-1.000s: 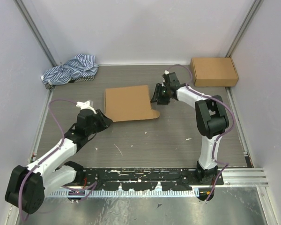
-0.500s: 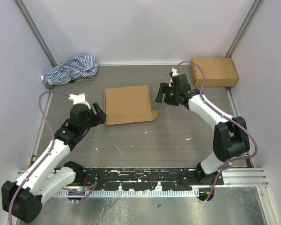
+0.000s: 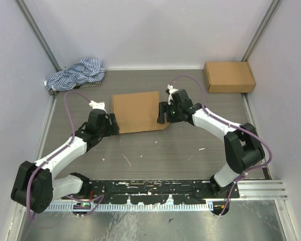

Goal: Fold the paper box

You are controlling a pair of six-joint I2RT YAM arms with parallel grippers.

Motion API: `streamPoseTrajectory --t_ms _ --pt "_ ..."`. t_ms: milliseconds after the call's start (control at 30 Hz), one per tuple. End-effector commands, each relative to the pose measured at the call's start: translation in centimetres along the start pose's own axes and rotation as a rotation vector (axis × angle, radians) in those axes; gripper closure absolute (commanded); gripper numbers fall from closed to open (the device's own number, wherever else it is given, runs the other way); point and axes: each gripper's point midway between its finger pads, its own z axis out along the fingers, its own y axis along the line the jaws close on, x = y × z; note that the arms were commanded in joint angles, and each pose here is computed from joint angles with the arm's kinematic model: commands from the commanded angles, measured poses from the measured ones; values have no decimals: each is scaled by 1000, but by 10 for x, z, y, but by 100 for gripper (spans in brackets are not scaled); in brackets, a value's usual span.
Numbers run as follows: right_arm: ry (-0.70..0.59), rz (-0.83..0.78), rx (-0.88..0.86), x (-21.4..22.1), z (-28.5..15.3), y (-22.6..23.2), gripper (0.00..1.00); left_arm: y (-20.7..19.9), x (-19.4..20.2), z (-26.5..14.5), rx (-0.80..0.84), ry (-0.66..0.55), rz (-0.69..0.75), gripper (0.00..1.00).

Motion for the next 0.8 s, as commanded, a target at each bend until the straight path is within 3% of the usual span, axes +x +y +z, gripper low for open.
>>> streamPoseTrajectory --t_ms 0,333,767 --pt "-51 -44 23 -9 14 -6 24 -4 -26 1 32 -158 1 23" --pt "-46 -53 16 2 33 -4 18 -9 -26 19 73 -225 -22 19" --pt "-15 -73 2 13 41 8 18 -16 -4 42 101 -112 2 20"
